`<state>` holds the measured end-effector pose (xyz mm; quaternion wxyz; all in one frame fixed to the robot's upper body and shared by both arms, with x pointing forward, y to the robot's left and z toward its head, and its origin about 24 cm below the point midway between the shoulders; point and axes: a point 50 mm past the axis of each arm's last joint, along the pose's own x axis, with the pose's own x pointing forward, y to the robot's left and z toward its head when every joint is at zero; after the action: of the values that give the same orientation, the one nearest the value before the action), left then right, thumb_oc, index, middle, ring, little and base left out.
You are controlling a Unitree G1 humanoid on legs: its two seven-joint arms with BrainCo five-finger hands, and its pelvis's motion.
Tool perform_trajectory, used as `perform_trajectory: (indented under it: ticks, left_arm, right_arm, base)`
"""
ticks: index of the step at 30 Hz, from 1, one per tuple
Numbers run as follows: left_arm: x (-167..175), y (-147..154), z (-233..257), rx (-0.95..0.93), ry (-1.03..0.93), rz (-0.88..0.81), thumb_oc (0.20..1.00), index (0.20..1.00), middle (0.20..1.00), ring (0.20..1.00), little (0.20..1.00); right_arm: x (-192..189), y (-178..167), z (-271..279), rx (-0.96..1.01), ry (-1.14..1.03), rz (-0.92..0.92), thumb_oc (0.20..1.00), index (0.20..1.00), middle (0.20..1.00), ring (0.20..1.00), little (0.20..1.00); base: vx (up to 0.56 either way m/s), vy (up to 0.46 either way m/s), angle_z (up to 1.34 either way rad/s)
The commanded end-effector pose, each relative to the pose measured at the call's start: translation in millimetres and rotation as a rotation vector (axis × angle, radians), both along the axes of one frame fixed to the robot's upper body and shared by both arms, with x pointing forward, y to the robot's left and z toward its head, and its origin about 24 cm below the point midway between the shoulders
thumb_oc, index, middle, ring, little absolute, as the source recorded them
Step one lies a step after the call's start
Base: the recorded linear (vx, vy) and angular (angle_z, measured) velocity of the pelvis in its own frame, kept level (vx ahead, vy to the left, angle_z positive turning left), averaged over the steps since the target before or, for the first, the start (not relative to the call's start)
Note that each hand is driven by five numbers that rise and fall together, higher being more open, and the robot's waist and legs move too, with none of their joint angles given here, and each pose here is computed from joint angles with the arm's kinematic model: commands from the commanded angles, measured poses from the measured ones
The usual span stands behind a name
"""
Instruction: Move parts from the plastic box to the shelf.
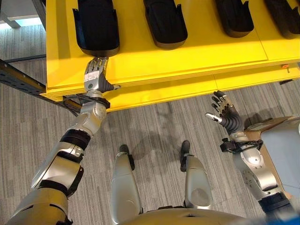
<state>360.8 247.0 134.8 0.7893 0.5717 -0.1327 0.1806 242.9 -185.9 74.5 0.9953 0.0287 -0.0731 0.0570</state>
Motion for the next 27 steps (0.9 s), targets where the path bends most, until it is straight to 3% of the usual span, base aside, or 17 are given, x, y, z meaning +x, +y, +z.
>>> perform_trajectory:
  ticks: [1, 27]
  left_arm:
    - [12.8, -9.0, -0.4, -0.071, 0.057, -0.008, 1.000, 1.000, 1.000, 1.000, 1.000]
    - [19.5, -3.8, 21.8, -0.071, 0.042, -0.016, 1.000, 1.000, 1.000, 1.000, 1.000]
  right_arm:
    - [-3.6, -2.8, 30.4, -0.001, -0.157, 0.028, 1.000, 1.000, 1.000, 1.000, 1.000]
    - [-7.6, -7.2, 25.3, -0.016, -0.121, 0.036, 1.000, 1.000, 1.000, 1.000, 1.000]
  base:
    - [0.00, 0.000, 0.00]
    - [0.00, 0.002, -0.02]
